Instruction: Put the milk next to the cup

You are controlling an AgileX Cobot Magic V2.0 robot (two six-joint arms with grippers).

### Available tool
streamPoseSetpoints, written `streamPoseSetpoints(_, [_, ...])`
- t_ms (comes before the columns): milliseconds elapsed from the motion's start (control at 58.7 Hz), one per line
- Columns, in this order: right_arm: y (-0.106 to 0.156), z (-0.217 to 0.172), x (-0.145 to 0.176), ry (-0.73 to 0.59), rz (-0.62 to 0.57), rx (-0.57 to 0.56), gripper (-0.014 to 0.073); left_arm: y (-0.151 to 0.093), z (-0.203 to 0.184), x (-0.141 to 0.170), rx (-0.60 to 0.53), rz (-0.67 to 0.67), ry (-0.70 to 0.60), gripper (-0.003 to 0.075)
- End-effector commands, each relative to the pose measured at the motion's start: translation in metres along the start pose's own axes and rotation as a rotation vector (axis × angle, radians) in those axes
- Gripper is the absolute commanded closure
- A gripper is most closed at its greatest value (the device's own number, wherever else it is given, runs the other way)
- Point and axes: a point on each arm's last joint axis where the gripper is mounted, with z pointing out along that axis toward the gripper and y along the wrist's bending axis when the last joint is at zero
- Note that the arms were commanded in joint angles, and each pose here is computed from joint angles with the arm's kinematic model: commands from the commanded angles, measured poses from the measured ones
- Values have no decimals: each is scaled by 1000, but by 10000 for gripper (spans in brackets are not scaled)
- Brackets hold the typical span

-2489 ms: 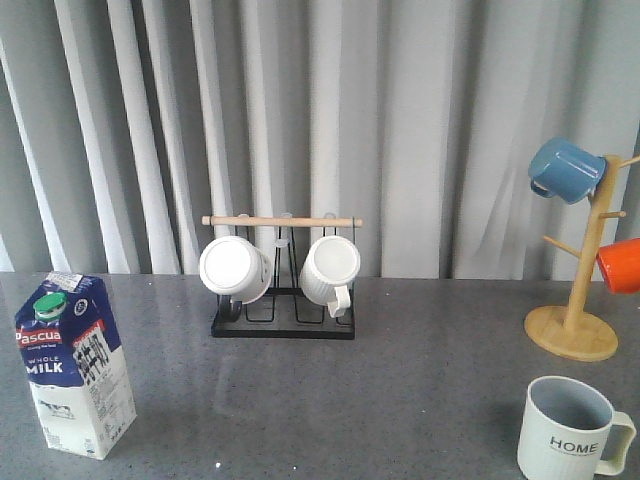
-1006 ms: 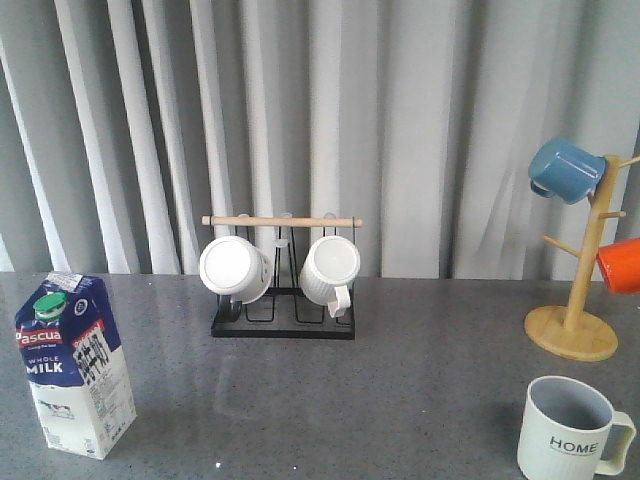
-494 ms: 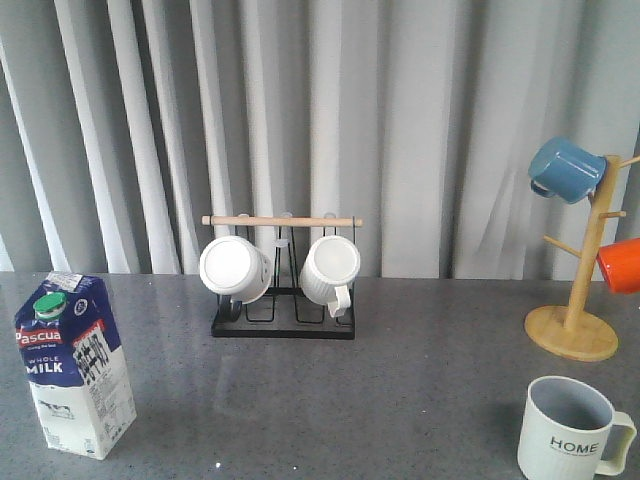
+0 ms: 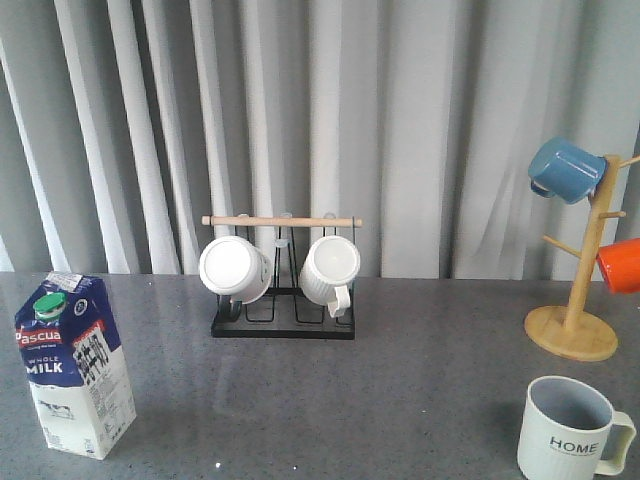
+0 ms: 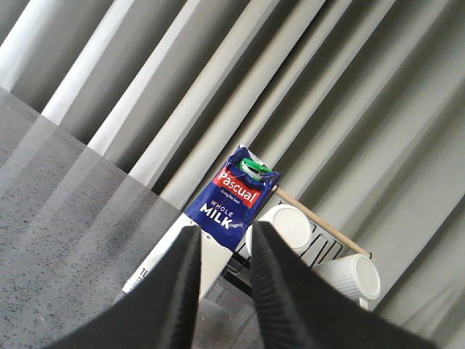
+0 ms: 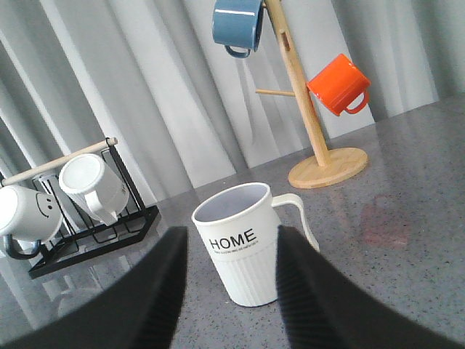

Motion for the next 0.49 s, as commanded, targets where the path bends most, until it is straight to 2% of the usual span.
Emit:
streamPoseSetpoints(0, [6, -3, -18, -111, -2, -24, 125, -8, -2, -15, 45, -47, -107, 400])
streamPoseSetpoints(68, [7, -4, -21, -146, 11, -32, 74, -9, -2, -18, 54, -56, -143, 342])
streamPoseSetpoints(170, [10, -5, -31, -197, 76, -49, 69, -11, -3, -26, 80, -114, -214, 303])
streamPoseSetpoints(256, [19, -6, -48, -189, -11, -53, 83, -24, -4, -38, 114, -116, -217, 302])
streamPoseSetpoints(375, [42, -5, -95, -159, -202, -51, 90, -54, -7, -61, 153, 75, -150, 302])
streamPoseSetpoints(477, [60, 8, -135, -98, -321, -30, 90, -78, -5, -87, 121, 245, -74, 302])
